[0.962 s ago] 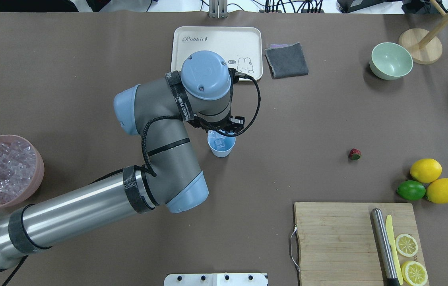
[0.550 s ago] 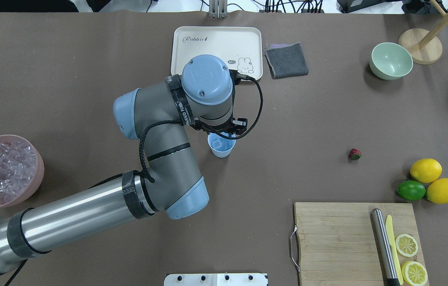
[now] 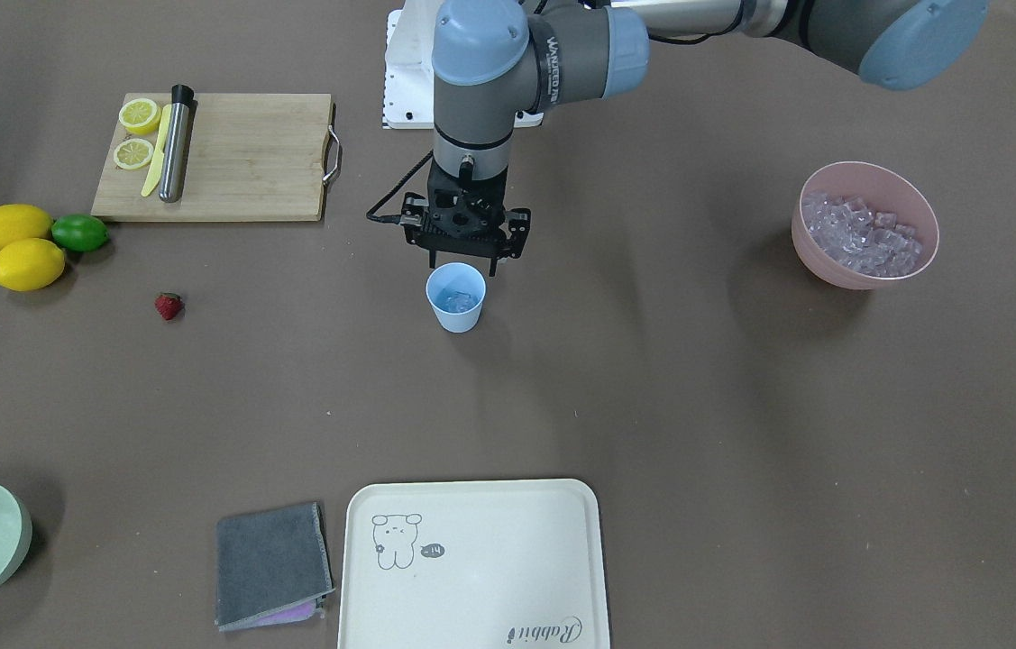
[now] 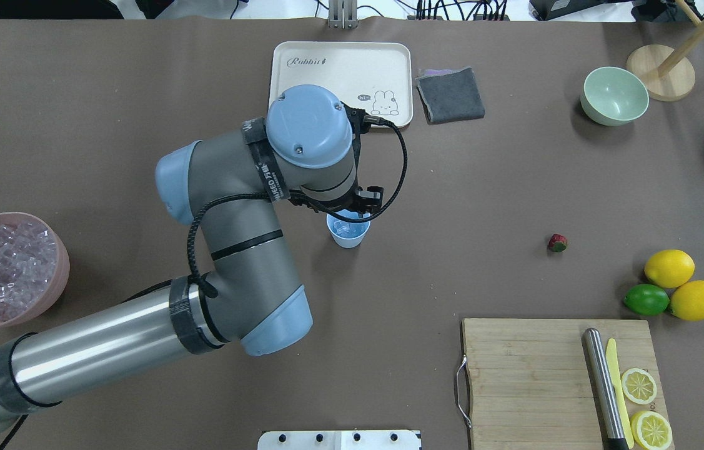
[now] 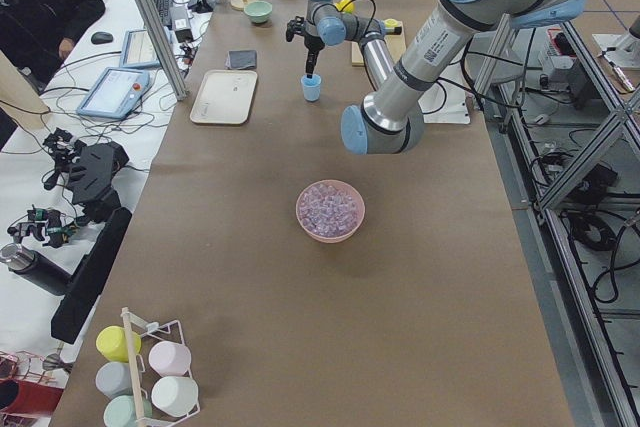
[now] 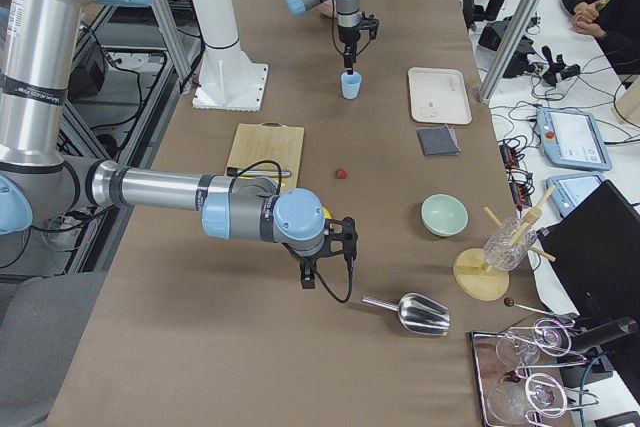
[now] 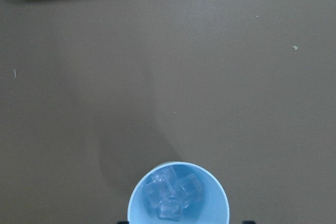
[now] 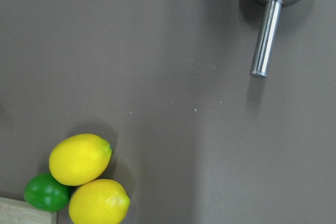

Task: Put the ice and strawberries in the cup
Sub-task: 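Raise the left gripper away from the cup while the right gripper moves toward the strawberry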

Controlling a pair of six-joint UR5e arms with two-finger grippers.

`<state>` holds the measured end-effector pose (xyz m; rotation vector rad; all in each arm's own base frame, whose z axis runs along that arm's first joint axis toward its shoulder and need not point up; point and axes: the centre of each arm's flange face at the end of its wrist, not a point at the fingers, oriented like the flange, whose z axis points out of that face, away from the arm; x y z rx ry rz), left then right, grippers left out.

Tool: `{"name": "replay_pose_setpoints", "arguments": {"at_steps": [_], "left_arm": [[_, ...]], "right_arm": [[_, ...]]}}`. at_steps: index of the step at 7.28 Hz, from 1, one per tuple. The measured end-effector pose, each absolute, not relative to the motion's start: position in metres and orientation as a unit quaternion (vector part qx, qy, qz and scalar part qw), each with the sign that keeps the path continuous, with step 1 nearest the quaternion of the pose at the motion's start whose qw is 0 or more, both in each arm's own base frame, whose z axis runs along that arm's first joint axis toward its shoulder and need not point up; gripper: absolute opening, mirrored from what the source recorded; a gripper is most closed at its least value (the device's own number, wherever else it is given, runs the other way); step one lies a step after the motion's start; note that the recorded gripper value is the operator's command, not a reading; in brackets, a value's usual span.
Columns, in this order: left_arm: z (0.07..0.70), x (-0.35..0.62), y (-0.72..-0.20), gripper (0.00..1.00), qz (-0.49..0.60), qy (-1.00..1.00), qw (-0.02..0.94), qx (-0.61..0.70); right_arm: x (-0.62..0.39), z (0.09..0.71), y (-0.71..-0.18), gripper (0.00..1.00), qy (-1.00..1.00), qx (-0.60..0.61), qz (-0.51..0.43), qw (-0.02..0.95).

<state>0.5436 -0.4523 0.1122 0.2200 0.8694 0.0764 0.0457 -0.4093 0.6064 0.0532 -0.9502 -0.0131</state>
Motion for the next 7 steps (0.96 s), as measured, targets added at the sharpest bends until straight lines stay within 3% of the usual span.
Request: {"name": "replay_pose_setpoints", "arguments": {"at_steps": [1, 4, 5, 7], "left_arm": [[0.128, 0.515, -0.459, 0.86, 0.039, 0.419, 0.9, 0.109], [0.211, 0.415, -0.503, 0.87, 0.068, 0.402, 0.907, 0.104], [0.233, 0.386, -0.512, 0.87, 0.074, 0.393, 0.91, 0.11], [0.261, 0.343, -0.521, 0.88, 0.075, 0.394, 0.91, 0.102]], "right_arm": [[0.022, 0.569, -0.444, 1.0, -0.46, 0.021, 0.011, 0.888], [-0.132, 0.427, -0.524, 1.0, -0.438, -0.002, 0.065, 0.896], [-0.2, 0.395, -0.521, 1.0, -0.426, -0.009, 0.072, 0.902], [-0.296, 0.395, -0.498, 0.98, -0.412, -0.015, 0.047, 0.91]]}}
